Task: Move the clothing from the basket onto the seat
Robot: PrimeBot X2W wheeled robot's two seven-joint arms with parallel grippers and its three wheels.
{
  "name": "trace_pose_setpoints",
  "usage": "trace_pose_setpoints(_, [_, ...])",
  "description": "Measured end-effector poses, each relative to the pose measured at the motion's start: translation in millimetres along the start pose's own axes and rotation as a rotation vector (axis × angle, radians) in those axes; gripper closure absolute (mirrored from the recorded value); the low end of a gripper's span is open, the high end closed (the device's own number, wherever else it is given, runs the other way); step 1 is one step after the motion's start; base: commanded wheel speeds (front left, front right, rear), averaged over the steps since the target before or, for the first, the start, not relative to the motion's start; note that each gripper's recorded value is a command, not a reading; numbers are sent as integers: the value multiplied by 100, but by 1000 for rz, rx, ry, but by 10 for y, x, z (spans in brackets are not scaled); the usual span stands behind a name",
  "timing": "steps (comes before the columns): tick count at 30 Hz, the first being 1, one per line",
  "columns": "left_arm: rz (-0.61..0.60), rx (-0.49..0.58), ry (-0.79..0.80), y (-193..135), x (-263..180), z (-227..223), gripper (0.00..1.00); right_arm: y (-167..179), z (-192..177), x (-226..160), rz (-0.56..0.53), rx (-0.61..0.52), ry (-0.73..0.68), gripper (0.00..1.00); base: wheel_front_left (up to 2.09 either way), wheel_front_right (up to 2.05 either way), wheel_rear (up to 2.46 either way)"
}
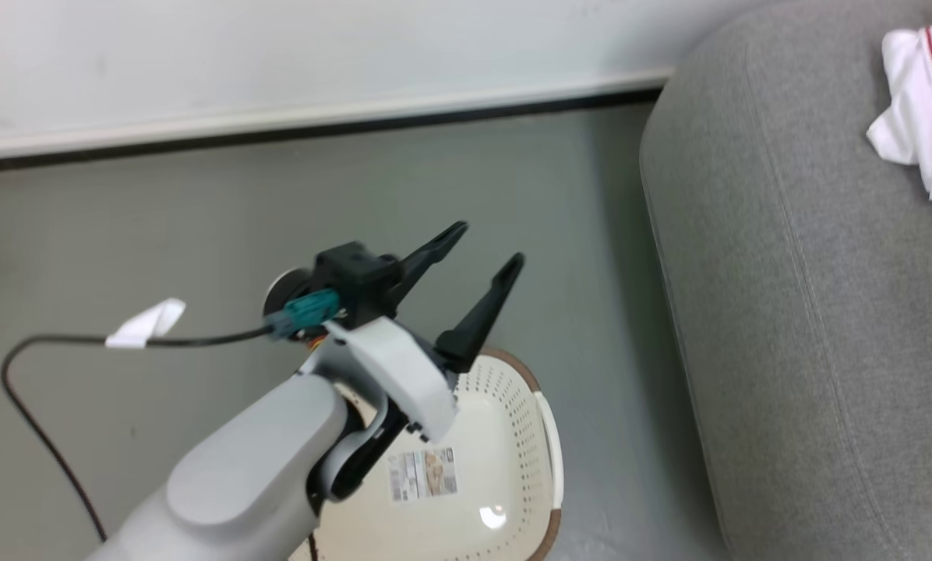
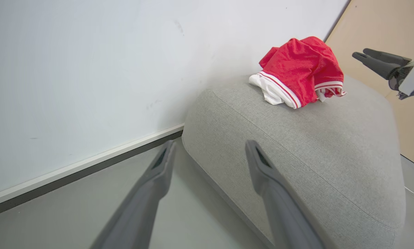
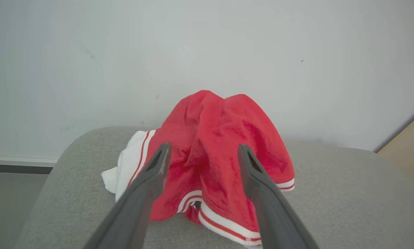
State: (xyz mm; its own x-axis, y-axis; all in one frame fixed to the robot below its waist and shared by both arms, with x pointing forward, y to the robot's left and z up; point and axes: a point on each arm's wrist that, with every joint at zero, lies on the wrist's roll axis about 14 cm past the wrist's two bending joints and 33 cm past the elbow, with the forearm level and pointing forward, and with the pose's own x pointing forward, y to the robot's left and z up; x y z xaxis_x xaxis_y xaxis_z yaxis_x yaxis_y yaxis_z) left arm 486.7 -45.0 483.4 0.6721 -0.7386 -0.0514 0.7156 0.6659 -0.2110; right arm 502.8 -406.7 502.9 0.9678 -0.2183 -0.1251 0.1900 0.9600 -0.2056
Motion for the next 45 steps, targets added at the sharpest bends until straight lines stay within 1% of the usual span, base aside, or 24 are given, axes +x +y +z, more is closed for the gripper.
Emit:
trace_pose_setpoints(2, [35, 1, -10, 43, -91, 42, 0, 91, 38, -68, 20, 11, -22, 0, 0, 0, 0])
trace_pose_setpoints(8, [189, -24, -51, 297, -427, 134, 0, 314, 135, -273, 63, 46, -85, 0, 0, 0, 0])
trace_pose_setpoints(12, [269, -41, -74, 402, -634, 167, 0, 416, 204, -383, 74, 63, -129, 0, 0, 0, 0])
trace_pose_setpoints(15, [320, -46, -74, 455, -787, 145, 0, 550, 139, -496, 95, 71, -128, 0, 0, 0, 0])
trace_pose_setpoints(18, [382, -48, -81, 526, -949, 138, 0, 663, 156, -600, 113, 76, -147, 0, 0, 0, 0])
trace_pose_setpoints(19, [428, -61, -89, 570, -1061, 133, 0, 757, 169, -678, 124, 92, -162, 0, 0, 0, 0])
trace_pose_setpoints(26, [575, -68, -111, 714, -1427, 143, 0, 1040, 84, -975, 153, 152, -166, 0, 0, 0, 0])
trace_pose_setpoints(32, [654, -63, -146, 725, -1666, 172, 0, 1255, 0, -1195, 183, 189, -153, 0, 0, 0, 0])
trace_pose_setpoints(34, [678, -46, -147, 731, -1756, 163, 0, 1311, -20, -1270, 195, 192, -149, 0, 0, 0, 0])
trace_pose_setpoints(36, [702, -44, -157, 724, -1841, 166, 0, 1344, -32, -1344, 201, 200, -148, 0, 0, 0, 0])
trace_pose_setpoints(40, [741, 1, -162, 725, -2005, 171, 0, 1350, 23, -1445, 203, 204, -169, 0, 0, 0, 0])
trace_pose_setpoints(45, [755, -8, -154, 623, -2153, 64, 0, 1405, -12, -1625, 211, 217, -168, 0, 0, 0, 0])
